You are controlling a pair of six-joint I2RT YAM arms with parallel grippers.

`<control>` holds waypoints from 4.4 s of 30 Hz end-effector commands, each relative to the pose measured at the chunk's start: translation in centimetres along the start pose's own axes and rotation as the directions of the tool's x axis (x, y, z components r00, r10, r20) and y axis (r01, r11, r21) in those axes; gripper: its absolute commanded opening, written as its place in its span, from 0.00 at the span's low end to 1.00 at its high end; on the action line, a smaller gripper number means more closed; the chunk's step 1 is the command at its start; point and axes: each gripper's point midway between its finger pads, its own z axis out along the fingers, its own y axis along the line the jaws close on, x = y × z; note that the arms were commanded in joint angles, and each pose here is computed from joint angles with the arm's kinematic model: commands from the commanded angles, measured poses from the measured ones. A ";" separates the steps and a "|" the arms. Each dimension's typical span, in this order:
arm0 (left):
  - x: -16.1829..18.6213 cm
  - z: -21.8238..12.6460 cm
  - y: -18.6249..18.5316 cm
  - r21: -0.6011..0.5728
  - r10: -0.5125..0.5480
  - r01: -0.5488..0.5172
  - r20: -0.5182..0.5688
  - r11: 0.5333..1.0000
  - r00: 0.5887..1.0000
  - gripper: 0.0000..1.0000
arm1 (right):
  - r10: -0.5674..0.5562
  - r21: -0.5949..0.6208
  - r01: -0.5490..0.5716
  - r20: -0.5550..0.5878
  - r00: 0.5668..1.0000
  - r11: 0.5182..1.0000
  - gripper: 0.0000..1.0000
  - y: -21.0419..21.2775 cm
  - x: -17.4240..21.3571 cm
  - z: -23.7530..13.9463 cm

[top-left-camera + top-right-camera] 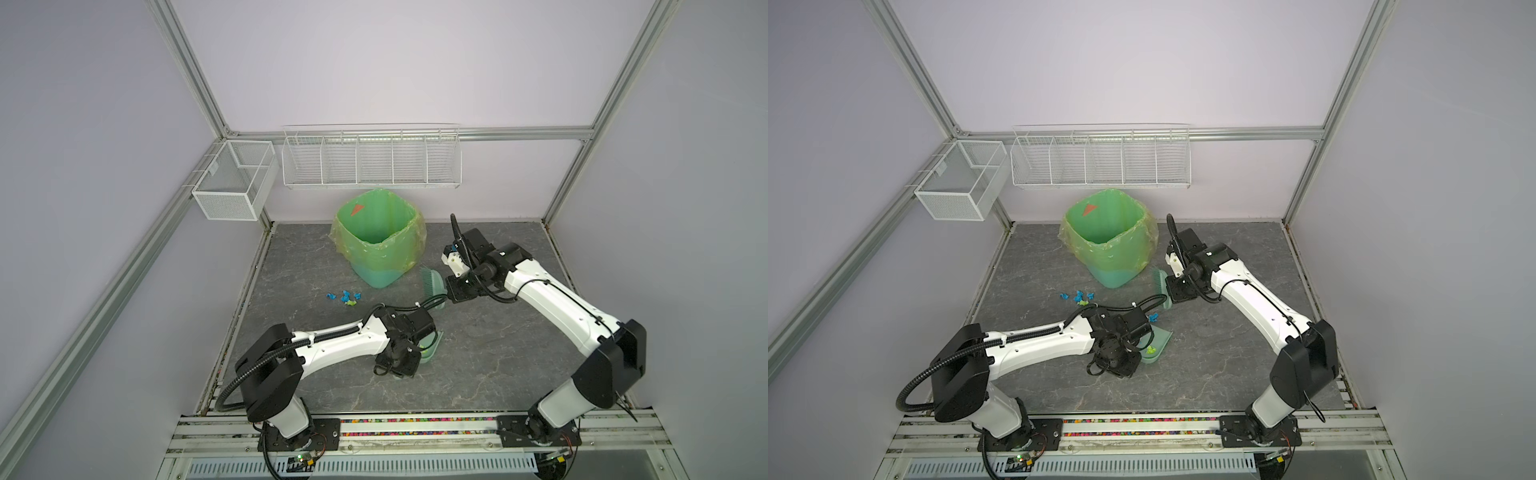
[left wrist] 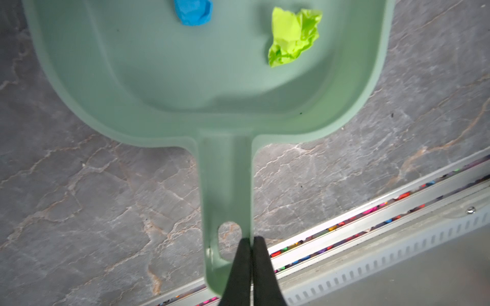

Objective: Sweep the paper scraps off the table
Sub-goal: 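Sweep the remaining scraps into the dustpan with the right gripper's brush, then draw the brush back with the right while the left lifts the dustpan toward the bin, then carry the loaded dustpan with the left gripper up over the bin opening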

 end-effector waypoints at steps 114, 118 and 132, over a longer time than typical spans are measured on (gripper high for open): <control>-9.1 -11.3 -0.6 -0.073 0.108 -0.089 0.328 0.993 0.938 0.00 | 0.318 0.115 -0.366 0.303 0.898 0.923 0.07 -7.3 6.8 -7.9; -9.8 -12.3 -0.8 -0.088 0.123 -0.098 0.344 0.991 0.931 0.00 | 0.320 0.121 -0.368 0.296 0.900 0.922 0.07 -7.5 7.2 -7.6; -12.2 -15.3 -2.6 -0.093 0.182 -0.158 0.391 0.983 0.902 0.00 | 0.326 0.093 -0.369 0.310 0.893 0.925 0.07 -7.4 7.1 -7.9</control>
